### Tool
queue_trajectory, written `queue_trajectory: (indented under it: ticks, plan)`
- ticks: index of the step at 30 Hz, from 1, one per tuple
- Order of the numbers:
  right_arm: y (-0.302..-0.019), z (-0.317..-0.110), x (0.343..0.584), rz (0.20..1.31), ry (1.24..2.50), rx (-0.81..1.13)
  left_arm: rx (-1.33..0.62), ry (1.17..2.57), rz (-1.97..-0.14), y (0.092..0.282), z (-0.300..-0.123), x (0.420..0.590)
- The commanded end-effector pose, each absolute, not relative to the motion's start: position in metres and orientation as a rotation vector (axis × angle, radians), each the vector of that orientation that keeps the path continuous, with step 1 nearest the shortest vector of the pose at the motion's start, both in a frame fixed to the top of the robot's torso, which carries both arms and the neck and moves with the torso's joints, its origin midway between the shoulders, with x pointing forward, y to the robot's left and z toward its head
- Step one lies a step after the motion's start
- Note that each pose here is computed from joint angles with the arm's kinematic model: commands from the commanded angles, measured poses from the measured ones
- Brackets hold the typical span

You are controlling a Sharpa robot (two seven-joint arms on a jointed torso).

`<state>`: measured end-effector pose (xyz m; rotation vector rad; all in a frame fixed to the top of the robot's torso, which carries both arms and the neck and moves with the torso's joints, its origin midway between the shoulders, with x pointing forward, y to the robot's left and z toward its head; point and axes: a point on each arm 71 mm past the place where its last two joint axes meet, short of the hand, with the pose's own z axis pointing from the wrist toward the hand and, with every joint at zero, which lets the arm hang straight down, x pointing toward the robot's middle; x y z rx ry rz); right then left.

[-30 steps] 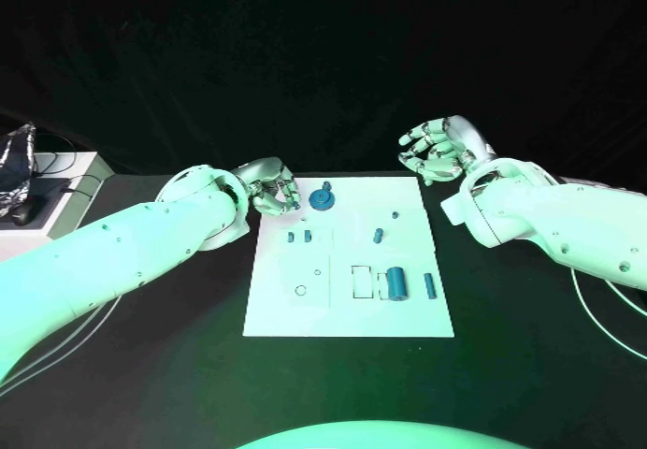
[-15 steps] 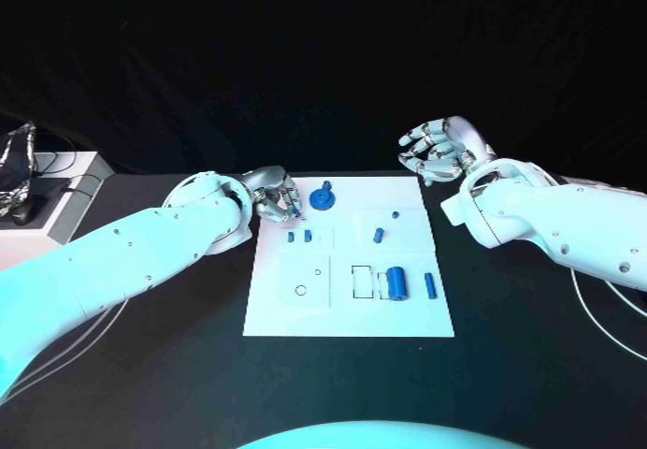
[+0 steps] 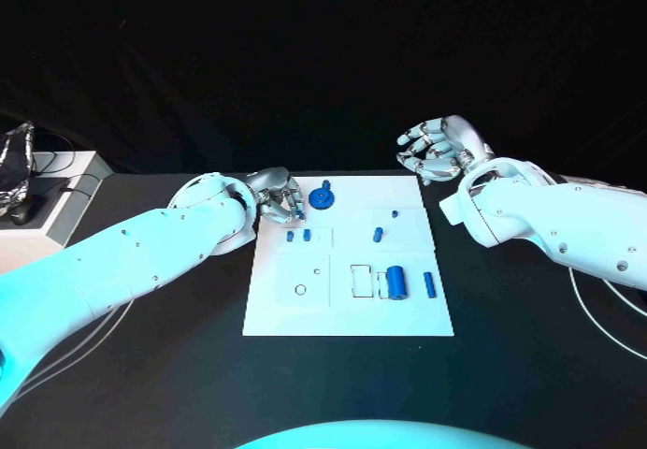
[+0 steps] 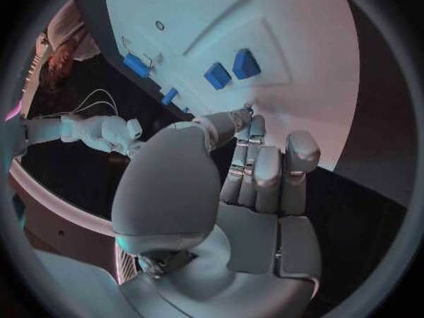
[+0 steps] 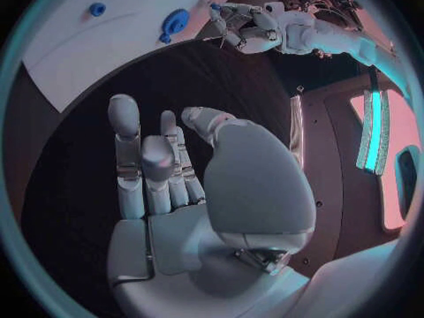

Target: Assemble the parts on the task board

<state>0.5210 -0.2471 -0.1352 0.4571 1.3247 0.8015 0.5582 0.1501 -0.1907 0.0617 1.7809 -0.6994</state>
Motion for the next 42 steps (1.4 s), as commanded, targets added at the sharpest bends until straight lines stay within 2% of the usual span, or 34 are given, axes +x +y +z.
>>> queue_trajectory:
  ticks: [1, 28, 42]
  plan:
    - [-0.245, -0.135, 0.521, 0.812, 1.329, 0.444, 0.077, 1.79, -0.707, 0.147, -0.191, 0.558]
    - [-0.247, -0.135, 0.519, 0.811, 1.326, 0.444, 0.099, 1.832, -0.641, 0.144, -0.198, 0.559]
    - [-0.247, -0.135, 0.52, 0.812, 1.328, 0.444, 0.105, 1.851, -0.671, 0.137, -0.202, 0.557]
